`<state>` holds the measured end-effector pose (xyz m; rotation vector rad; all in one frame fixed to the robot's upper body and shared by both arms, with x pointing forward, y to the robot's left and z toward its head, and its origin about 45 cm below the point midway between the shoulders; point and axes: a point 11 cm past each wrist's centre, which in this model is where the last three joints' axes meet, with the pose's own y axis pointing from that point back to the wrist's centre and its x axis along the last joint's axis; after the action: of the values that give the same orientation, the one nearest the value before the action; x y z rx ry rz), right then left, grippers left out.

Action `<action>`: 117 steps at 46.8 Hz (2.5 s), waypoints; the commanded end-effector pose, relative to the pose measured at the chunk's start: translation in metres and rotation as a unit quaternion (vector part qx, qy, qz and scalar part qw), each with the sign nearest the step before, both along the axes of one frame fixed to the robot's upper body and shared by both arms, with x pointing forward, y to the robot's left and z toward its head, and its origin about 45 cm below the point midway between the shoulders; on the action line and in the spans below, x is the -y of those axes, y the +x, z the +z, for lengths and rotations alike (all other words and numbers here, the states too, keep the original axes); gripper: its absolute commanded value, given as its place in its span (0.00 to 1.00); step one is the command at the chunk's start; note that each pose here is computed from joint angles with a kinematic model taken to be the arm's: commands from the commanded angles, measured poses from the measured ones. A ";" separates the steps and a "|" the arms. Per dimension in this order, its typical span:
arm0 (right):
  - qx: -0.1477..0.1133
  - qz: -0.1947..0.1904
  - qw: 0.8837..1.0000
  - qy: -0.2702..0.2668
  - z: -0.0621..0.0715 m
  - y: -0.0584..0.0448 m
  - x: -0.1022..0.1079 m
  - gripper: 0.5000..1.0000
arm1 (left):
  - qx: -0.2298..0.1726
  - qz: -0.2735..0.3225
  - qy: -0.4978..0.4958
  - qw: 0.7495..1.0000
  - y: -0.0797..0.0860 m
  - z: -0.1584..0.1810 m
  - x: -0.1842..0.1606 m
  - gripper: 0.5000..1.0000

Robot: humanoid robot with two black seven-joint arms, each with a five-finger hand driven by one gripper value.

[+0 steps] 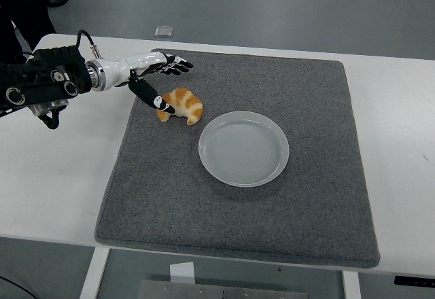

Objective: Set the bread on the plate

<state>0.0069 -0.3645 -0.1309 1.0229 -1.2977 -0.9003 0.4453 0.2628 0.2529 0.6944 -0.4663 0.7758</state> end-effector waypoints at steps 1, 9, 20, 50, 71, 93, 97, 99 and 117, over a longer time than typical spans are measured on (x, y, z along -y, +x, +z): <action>0.000 -0.001 1.000 0.000 0.000 0.000 0.000 0.90 | 0.007 0.002 -0.001 1.000 0.001 -0.001 0.002 0.98; 0.000 0.000 1.000 0.000 0.000 0.000 0.000 0.90 | 0.036 0.004 -0.011 0.999 0.004 -0.004 0.009 0.98; 0.000 0.000 1.000 0.000 0.000 0.000 0.000 0.90 | 0.044 0.010 -0.021 0.999 0.003 -0.014 0.012 0.98; -0.001 0.000 1.000 -0.001 0.000 0.000 0.000 0.90 | 0.078 -0.007 0.024 0.997 0.004 -0.058 0.018 0.98; -0.001 0.000 1.000 -0.001 0.000 0.000 0.000 0.90 | 0.073 -0.006 0.019 0.997 0.001 -0.065 0.020 0.70; -0.001 0.000 1.000 -0.002 0.000 0.000 0.000 0.90 | 0.088 -0.002 0.023 0.996 0.009 -0.053 0.015 0.00; -0.001 0.000 1.000 -0.002 0.000 0.000 0.000 0.90 | 0.102 0.010 0.020 0.995 0.016 -0.044 0.011 0.00; -0.001 0.000 1.000 -0.002 0.000 0.000 0.000 0.90 | 0.107 0.015 0.015 0.994 0.019 -0.039 0.010 0.00; 0.000 0.000 1.000 -0.002 0.000 0.000 0.001 0.90 | 0.135 0.014 0.007 0.991 0.032 -0.012 0.016 0.00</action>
<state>0.0067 -0.3648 -0.1308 1.0201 -1.2978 -0.8994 0.4761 0.2459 0.2389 0.6121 -0.7051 0.8961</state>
